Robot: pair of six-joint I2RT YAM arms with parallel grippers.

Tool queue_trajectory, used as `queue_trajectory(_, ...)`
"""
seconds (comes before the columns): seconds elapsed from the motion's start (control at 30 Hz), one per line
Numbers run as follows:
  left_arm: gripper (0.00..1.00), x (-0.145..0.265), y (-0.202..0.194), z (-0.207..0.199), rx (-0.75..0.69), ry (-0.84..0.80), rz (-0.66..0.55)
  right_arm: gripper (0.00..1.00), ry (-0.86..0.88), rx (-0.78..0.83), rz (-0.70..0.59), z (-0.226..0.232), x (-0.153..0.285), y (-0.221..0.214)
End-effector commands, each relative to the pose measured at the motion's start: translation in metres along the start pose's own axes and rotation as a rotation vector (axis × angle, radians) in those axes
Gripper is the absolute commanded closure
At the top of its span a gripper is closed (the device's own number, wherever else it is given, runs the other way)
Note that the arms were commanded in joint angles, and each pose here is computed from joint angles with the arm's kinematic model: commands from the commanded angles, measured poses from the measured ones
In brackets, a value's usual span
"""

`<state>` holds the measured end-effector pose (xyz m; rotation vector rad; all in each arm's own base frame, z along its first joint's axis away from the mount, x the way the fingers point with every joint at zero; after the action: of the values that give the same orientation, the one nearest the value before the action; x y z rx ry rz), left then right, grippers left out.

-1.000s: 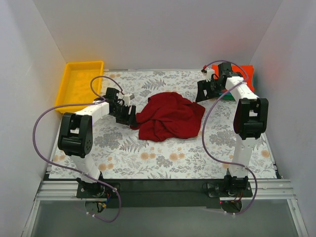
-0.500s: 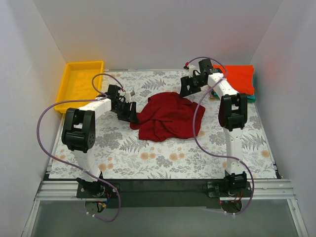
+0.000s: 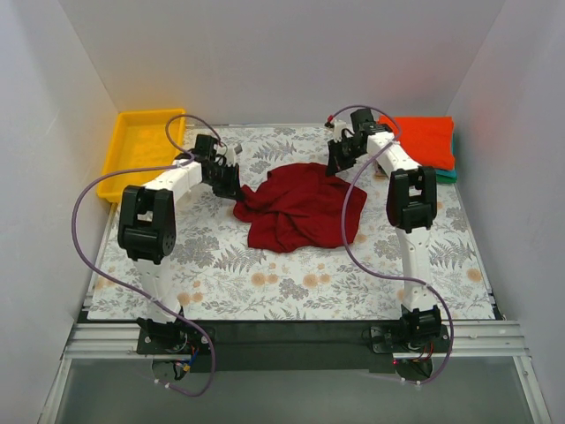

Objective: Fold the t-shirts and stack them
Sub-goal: Flatten the tshirt out

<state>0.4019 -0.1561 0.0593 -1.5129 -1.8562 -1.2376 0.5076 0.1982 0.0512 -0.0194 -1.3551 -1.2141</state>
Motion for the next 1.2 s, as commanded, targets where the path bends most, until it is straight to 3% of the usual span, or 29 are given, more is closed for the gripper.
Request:
queue_trajectory(0.0,1.00,0.028,0.072,-0.012,-0.070,0.018,-0.183,0.99,-0.131,0.140,-0.175,0.005,0.078,0.077)
queue_trajectory(0.07,1.00,0.056,0.125,-0.022,-0.101,0.016,-0.314,0.99,-0.190,0.198,-0.261,0.008,0.118,0.105)
queue_trajectory(0.17,1.00,0.083,0.174,-0.033,-0.130,0.009,-0.434,0.99,-0.258,0.273,-0.407,0.012,0.179,0.139)
queue_trajectory(0.27,1.00,0.130,0.226,-0.064,-0.213,-0.010,-0.596,0.99,-0.348,0.340,-0.559,0.017,0.257,0.169)
queue_trajectory(0.3,1.00,0.163,0.247,-0.083,-0.258,-0.017,-0.689,0.99,-0.370,0.370,-0.599,0.021,0.275,0.177)
queue_trajectory(0.47,1.00,0.264,0.266,-0.126,-0.388,-0.060,-0.961,0.99,-0.417,0.516,-0.793,0.075,0.379,0.198)
queue_trajectory(0.5,1.00,0.282,0.261,-0.134,-0.416,-0.081,-1.000,0.99,-0.416,0.526,-0.808,0.082,0.390,0.195)
queue_trajectory(0.53,1.00,0.270,0.249,-0.130,-0.457,-0.129,-0.978,0.99,-0.401,0.547,-0.807,0.090,0.393,0.191)
queue_trajectory(0.57,1.00,0.306,0.233,-0.146,-0.525,-0.133,-1.040,0.99,-0.380,0.605,-0.827,0.119,0.409,0.185)
queue_trajectory(0.6,1.00,0.305,0.223,-0.146,-0.591,-0.117,-1.045,0.99,-0.329,0.567,-0.772,0.114,0.383,0.162)
queue_trajectory(0.67,1.00,0.289,0.172,-0.142,-0.670,-0.148,-0.962,0.99,-0.317,0.662,-0.758,0.147,0.387,0.137)
queue_trajectory(0.7,1.00,0.276,0.150,-0.137,-0.703,-0.162,-0.904,0.99,-0.250,0.606,-0.677,0.141,0.347,0.103)
queue_trajectory(0.73,1.00,0.270,0.132,-0.131,-0.789,-0.130,-0.883,0.99,-0.226,0.613,-0.649,0.148,0.337,0.086)
queue_trajectory(0.77,1.00,0.244,0.092,-0.115,-0.790,-0.141,-0.805,0.99,-0.193,0.707,-0.621,0.175,0.325,0.070)
queue_trajectory(0.83,0.99,0.220,0.053,-0.091,-0.824,-0.104,-0.723,0.99,-0.060,0.659,-0.458,0.190,0.268,0.002)
queue_trajectory(0.87,0.97,0.191,0.022,-0.070,-0.795,-0.099,-0.637,0.99,-0.069,0.735,-0.415,0.204,0.261,-0.019)
queue_trajectory(0.9,0.91,0.186,0.000,-0.061,-0.778,-0.084,-0.599,0.99,0.028,0.782,-0.347,0.234,0.238,-0.045)
queue_trajectory(0.93,0.79,0.178,-0.014,-0.046,-0.768,-0.055,-0.569,0.98,0.035,0.802,-0.260,0.240,0.219,-0.084)
queue_trajectory(0.97,0.74,0.171,-0.030,-0.036,-0.765,-0.046,-0.529,0.91,0.102,0.874,-0.221,0.266,0.205,-0.102)
queue_trajectory(1.0,0.68,0.154,-0.064,-0.020,-0.727,-0.046,-0.445,0.65,0.122,0.892,-0.188,0.273,0.197,-0.117)
queue_trajectory(1.03,0.65,0.155,-0.074,-0.005,-0.713,-0.008,-0.430,0.55,0.123,0.898,-0.153,0.275,0.192,-0.133)
queue_trajectory(1.07,0.56,0.151,-0.086,0.003,-0.733,0.005,-0.408,0.47,0.153,0.912,-0.130,0.284,0.188,-0.142)
queue_trajectory(1.1,0.49,0.143,-0.109,0.010,-0.720,-0.007,-0.350,0.24,0.174,0.899,-0.095,0.286,0.185,-0.153)
queue_trajectory(1.13,0.40,0.146,-0.117,0.010,-0.743,0.001,-0.350,0.12,0.184,0.892,-0.063,0.284,0.181,-0.160)
queue_trajectory(1.17,0.40,0.145,-0.121,0.011,-0.749,0.006,-0.345,0.03,0.189,0.881,-0.023,0.281,0.175,-0.169)
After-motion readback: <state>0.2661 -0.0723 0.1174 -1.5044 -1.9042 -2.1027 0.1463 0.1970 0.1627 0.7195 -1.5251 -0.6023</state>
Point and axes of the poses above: each gripper's point midway between its finger pads, its own x axis back along the fingers, its own z axis along the line the jaws close on, y = z × x, the point moved 1 cm from there along x, back along the fingers, and after that the axes turned 9 degrees about x, right-handed, at the moved point
